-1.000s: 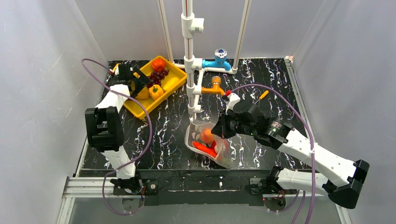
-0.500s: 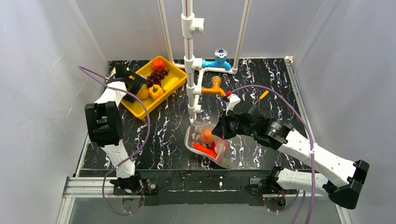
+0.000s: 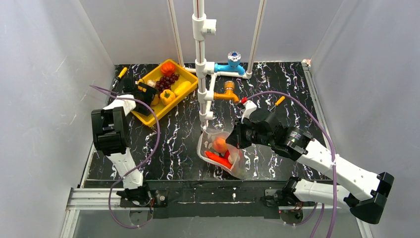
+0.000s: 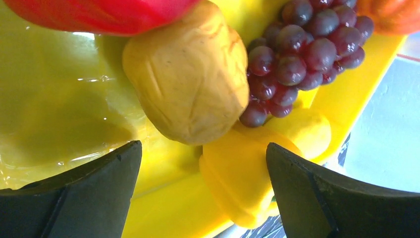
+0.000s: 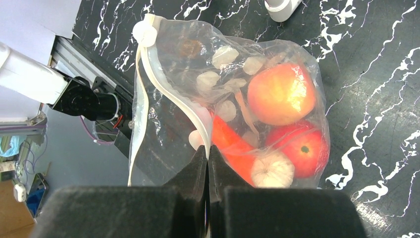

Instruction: Place the food in the zip-top bag and seal the zipper

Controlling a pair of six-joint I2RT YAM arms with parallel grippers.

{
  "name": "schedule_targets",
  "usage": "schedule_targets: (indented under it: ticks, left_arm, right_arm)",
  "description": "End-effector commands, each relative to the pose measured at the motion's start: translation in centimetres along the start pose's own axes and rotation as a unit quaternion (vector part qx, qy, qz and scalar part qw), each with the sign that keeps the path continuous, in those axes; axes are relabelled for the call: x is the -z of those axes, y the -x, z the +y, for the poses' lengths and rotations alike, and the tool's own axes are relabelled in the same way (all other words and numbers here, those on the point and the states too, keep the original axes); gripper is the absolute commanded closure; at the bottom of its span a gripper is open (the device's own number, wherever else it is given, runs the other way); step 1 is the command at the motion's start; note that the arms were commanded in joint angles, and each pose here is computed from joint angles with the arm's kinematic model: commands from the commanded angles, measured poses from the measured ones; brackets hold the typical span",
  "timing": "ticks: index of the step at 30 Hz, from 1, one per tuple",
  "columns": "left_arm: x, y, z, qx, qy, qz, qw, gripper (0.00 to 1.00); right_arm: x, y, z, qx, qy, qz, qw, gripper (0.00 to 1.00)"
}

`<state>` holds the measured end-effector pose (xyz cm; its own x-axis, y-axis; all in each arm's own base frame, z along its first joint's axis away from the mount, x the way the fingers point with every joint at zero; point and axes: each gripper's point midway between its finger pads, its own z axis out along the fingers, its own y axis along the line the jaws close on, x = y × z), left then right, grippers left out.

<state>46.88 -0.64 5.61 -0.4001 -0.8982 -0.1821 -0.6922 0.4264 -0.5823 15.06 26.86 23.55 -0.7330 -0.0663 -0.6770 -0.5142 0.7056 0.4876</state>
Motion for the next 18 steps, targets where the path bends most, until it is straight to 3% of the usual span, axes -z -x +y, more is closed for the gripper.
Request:
schedule_targets:
  ticks: [1,13,18]
  left_arm:
    - [3.5,-1.0,-3.6,-0.055,-0.068,-0.014,0.996,0.04]
    - [2.9,-2.1,-4.4,-0.146,-0.032,-0.033,0.988,0.02]
    - [2.1,-3.0,-4.8,-0.148,-0.045,-0.001,0.988,0.02]
  right_arm:
    - [-0.1,1.0,0.5,0.002,0.010,-0.014,1.000,0.99]
    - [0.2,0.9,0.3,-0.002,0.005,-0.018,1.000,0.99]
    - [0.0,0.9,0.3,0.000,0.005,-0.014,1.000,0.99]
